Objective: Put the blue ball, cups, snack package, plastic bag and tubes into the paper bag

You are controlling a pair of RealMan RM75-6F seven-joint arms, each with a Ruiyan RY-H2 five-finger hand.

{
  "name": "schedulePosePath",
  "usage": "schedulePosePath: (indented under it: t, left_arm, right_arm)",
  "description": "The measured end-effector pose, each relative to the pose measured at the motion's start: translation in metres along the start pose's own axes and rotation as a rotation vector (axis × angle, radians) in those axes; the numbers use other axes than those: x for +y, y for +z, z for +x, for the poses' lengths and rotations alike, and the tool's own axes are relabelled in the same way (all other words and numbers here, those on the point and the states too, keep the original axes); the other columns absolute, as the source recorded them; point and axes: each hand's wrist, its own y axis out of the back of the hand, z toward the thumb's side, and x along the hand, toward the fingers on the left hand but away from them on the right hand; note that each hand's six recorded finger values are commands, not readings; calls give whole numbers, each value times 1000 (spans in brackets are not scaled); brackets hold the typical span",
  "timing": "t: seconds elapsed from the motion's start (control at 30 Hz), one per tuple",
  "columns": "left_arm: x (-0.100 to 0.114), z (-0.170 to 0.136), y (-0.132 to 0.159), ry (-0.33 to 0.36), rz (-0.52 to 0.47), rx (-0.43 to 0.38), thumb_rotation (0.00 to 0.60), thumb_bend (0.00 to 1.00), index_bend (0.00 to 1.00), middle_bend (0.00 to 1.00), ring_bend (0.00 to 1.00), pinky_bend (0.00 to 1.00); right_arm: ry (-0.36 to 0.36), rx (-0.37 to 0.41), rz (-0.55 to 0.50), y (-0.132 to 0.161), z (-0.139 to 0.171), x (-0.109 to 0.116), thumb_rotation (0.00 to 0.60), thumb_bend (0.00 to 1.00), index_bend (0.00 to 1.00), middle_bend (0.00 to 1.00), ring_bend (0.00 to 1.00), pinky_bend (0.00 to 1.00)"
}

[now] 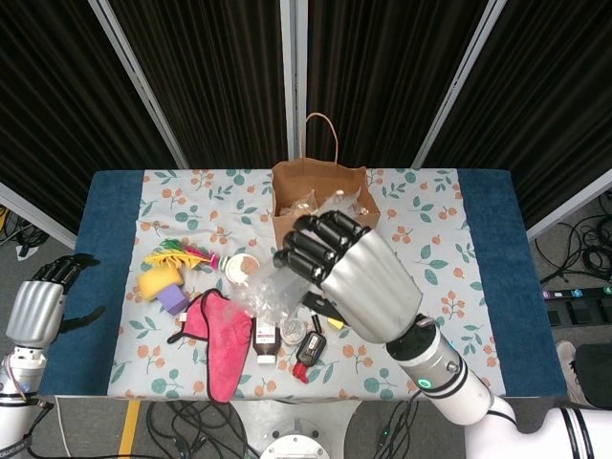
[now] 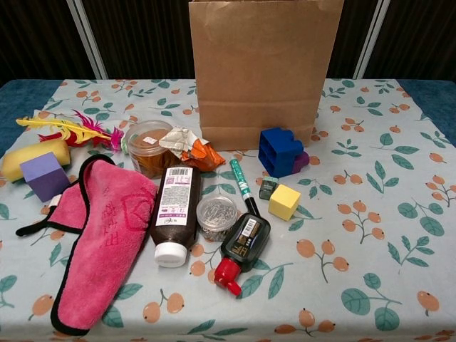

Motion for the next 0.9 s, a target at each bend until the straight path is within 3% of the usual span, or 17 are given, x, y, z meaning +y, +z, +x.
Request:
schedulePosePath:
  t: [0.13,0.37,0.5,0.77,0.9]
  left_arm:
    - [1,1,0,-1,4,-1,600,175,333,357,271,341]
    - [2,0,-8,-8,18,23,600,175,333,357,271,341]
    - [4,0,-12,-7,27,30,600,175,333,357,272,341]
    - [1,1,-10,-16,31,25,600,175,332,357,272,341]
    - [-2,1,-12,-23,31,34,600,175,333,357,272,341]
  right_arm:
    - [-73,-89,-96,-16,-25,1,600,171,572,489,361,464]
    - [-130,-312,-226,-73,-50,-35,600,176,578,488,361,464]
    - [-153,-396,-277,-100,-53,-52,600,176,579,488,361,464]
    - [-130,-578,-510,-138,-41,-92,600,176,579,486,361,464]
    - [-107,-634,-561,-150,-30,-111,600,176,562,473,356,452]
